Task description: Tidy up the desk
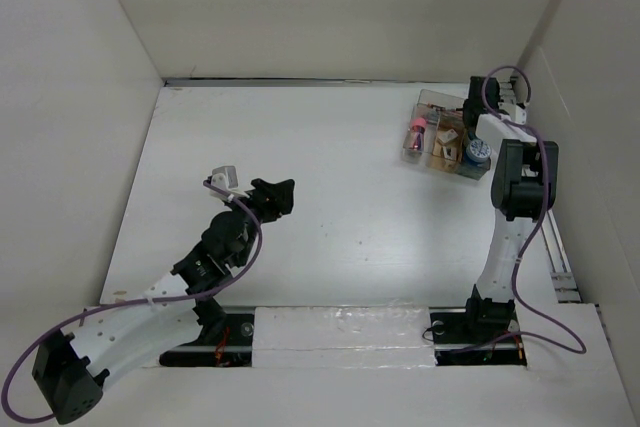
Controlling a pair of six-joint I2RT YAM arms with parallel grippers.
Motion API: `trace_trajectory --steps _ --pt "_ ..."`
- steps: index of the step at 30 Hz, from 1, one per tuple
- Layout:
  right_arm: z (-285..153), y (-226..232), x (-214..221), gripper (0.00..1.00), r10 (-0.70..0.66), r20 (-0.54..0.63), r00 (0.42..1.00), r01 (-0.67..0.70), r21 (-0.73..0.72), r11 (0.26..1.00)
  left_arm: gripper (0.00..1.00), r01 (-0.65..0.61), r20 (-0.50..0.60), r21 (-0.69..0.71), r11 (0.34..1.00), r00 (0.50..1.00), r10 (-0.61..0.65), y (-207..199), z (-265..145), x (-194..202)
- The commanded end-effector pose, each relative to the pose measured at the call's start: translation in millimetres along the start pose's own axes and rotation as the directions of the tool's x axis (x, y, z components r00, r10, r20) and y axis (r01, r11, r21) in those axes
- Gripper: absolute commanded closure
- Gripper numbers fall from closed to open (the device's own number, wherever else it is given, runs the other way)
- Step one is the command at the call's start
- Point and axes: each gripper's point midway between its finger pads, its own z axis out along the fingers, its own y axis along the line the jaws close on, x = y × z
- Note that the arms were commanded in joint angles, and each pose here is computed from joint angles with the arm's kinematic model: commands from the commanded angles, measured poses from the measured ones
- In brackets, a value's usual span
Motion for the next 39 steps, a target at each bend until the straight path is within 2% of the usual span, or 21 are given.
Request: trace_trajectory --steps 1,9,14,15,20,21,22,23,24,25,26,27,28,29,30,32,33,35,37,38,39 --pt "-6 10 -11 0.74 0.031 0.029 0.999 -0.031 -0.022 0.999 0.32 0.021 0.037 0.018 1.0 0.999 -0.021 -4 -1 -10" --pt "-24 33 -21 0.59 0.062 0.001 0.998 -0.062 -0.095 0.994 0.32 0.031 0.049 0.026 0.999 0.998 -0.032 -5 -4 -15" --pt "-57 66 -20 0.59 0.047 -0.035 0.998 -0.053 -0.202 0.978 0.31 0.033 0.041 0.036 0.999 0.999 -0.035 -7 -4 -12" --pt "-75 88 -23 0.59 0.046 -0.04 0.998 -0.055 -0.281 0.958 0.31 0.033 0.039 0.034 0.999 0.999 -0.035 -6 -4 -12" --pt "-153 121 22 0.56 -0.031 -0.176 0.984 -0.053 -0.453 0.89 0.31 0.041 0.045 0.042 0.998 0.998 -0.043 -7 -4 -11" --pt "-182 129 48 0.52 -0.055 -0.223 0.973 -0.068 -0.506 0.86 0.31 0.043 0.048 0.031 0.999 0.998 -0.044 -3 -3 -10" --pt "-211 137 51 0.48 -0.075 -0.236 0.969 -0.071 -0.555 0.829 0.31 0.046 0.052 0.026 0.999 0.998 -0.047 -2 -3 -10" --pt "-221 119 66 0.45 -0.119 -0.254 0.96 -0.043 -0.553 0.832 0.31 0.05 0.058 0.025 0.998 0.997 -0.052 -1 -3 -10" --pt "-256 121 90 0.37 -0.147 -0.299 0.943 -0.068 -0.604 0.794 0.3 0.047 0.057 0.02 0.999 0.997 -0.048 1 -2 -7" --pt "-275 116 98 0.33 -0.159 -0.32 0.934 -0.081 -0.624 0.778 0.3 0.047 0.059 0.022 0.999 0.997 -0.048 1 -2 -7" --pt "-312 94 113 0.22 -0.201 -0.362 0.91 -0.091 -0.649 0.755 0.29 0.05 0.066 0.022 0.999 0.997 -0.051 2 -1 -6" --pt "-315 98 111 0.22 -0.193 -0.363 0.912 -0.105 -0.659 0.744 0.29 0.05 0.066 0.022 0.999 0.997 -0.051 2 -1 -6" --pt "-349 89 131 0.2 -0.242 -0.402 0.883 -0.116 -0.688 0.717 0.29 0.053 0.068 0.02 0.998 0.996 -0.054 3 -1 -6" --pt "-375 87 129 0.18 -0.258 -0.415 0.872 -0.138 -0.715 0.685 0.29 0.059 0.073 0.016 0.998 0.996 -0.06 4 -1 -6" --pt "-387 70 139 0.15 -0.316 -0.402 0.859 -0.1 -0.738 0.667 0.29 0.059 0.074 0.003 0.998 0.995 -0.059 8 -1 -5" --pt "-440 45 162 0.14 -0.415 -0.423 0.805 -0.092 -0.781 0.617 0.29 0.073 0.091 0.009 0.997 0.993 -0.074 7 -2 -9" --pt "-449 35 154 0.14 -0.435 -0.367 0.822 -0.037 -0.797 0.603 0.28 0.074 0.093 0.005 0.997 0.993 -0.074 9 -3 -8" --pt "-493 9 164 0.13 -0.503 -0.364 0.784 -0.018 -0.823 0.568 0.27 0.085 0.102 0.006 0.996 0.991 -0.085 9 -4 -11" --pt "-516 -10 160 0.0 -0.543 -0.353 0.762 0.001 -0.837 0.547 0.26 0.087 0.102 0.004 0.996 0.991 -0.087 12 -6 -10" --pt "-540 -26 165 0.0 -0.579 -0.367 0.728 -0.008 -0.849 0.528 0.25 0.093 0.111 0.007 0.996 0.989 -0.093 11 -7 -14" --pt "-542 -34 157 0.0 -0.582 -0.34 0.738 0.028 -0.847 0.531 0.25 0.092 0.111 0.006 0.996 0.99 -0.092 10 -8 -15"
